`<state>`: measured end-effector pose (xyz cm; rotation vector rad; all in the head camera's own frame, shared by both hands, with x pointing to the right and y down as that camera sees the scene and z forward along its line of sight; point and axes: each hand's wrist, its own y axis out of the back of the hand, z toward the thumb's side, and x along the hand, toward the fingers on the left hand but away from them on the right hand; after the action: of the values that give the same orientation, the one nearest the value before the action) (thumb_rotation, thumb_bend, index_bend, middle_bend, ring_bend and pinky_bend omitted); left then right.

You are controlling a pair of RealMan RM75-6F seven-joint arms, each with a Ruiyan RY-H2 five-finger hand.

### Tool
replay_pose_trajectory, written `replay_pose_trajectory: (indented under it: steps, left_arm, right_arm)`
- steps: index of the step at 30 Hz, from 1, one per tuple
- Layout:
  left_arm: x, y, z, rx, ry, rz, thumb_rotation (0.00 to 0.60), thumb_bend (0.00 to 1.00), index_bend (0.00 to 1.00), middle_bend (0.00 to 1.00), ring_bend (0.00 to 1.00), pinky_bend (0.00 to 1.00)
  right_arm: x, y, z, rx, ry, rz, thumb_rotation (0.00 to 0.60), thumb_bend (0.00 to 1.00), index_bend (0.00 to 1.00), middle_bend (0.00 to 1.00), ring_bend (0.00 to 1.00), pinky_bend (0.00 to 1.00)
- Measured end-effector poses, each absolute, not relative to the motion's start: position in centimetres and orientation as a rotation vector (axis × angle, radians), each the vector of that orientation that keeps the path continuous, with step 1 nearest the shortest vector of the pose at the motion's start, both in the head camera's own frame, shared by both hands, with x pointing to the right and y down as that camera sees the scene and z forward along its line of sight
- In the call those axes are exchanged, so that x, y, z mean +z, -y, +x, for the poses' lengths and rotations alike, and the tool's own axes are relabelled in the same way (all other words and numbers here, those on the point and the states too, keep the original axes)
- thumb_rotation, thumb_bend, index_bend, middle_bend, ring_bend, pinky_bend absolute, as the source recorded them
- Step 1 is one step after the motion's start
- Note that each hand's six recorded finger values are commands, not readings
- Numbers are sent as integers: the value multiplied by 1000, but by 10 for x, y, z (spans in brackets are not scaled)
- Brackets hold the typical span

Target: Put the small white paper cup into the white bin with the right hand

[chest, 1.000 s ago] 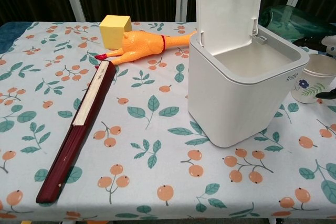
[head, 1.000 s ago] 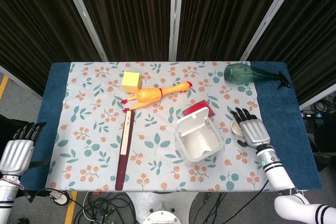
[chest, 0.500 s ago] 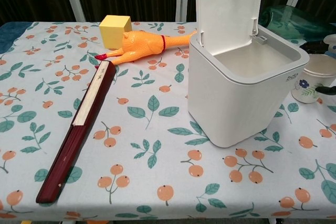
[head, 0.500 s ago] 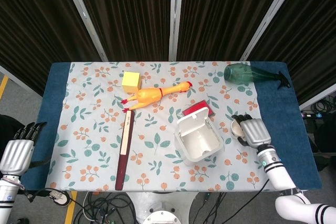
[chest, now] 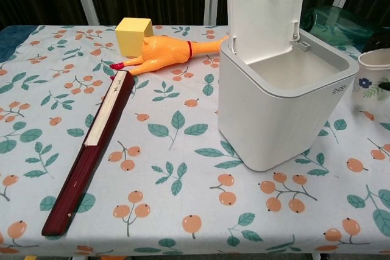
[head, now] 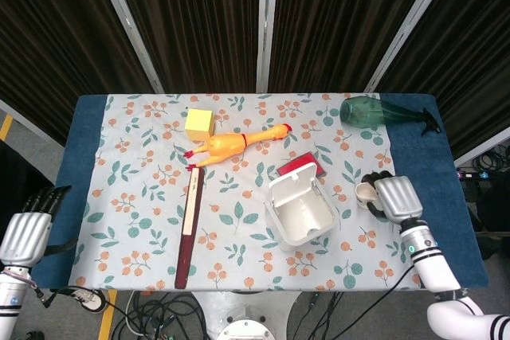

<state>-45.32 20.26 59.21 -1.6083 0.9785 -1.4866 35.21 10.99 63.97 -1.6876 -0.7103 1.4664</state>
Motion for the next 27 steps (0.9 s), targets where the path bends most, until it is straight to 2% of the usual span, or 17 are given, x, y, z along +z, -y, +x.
replay_pose_trajectory:
  steps: [9, 14, 19, 23, 25, 27]
  left_arm:
    - [592, -199, -448, -1479, -969, -1613, 600, 101, 87, 119, 86, 164]
    - [593, -198, -446, -1479, -966, -1613, 600, 101, 86, 119, 87, 164]
    - [593, -198, -446, -1481, -965, -1611, 600, 101, 86, 119, 86, 164]
    - [591, -199, -447, -1480, -963, -1607, 600, 101, 87, 119, 86, 164]
    - [590, -198, -447, -1480, -966, -1605, 600, 102, 87, 119, 86, 164]
    - [590, -199, -448, -1482, -969, -1604, 600, 102, 87, 119, 87, 164]
  right_arm:
    - [546, -99, 343, 1223, 837, -1663, 600, 255, 415, 415, 320, 579]
    - [509, -103, 326, 1080, 859, -1712, 600, 253, 422, 418, 319, 579]
    - [500, -111, 299, 958, 825, -1789, 600, 230, 422, 418, 319, 574]
    - [508, -115, 274, 893, 780, -1858, 600, 224, 420, 411, 319, 562]
    - [513, -116, 264, 875, 761, -1882, 600, 220, 406, 400, 316, 549]
    - [518, -117, 255, 862, 735, -1900, 600, 204, 355, 362, 272, 506]
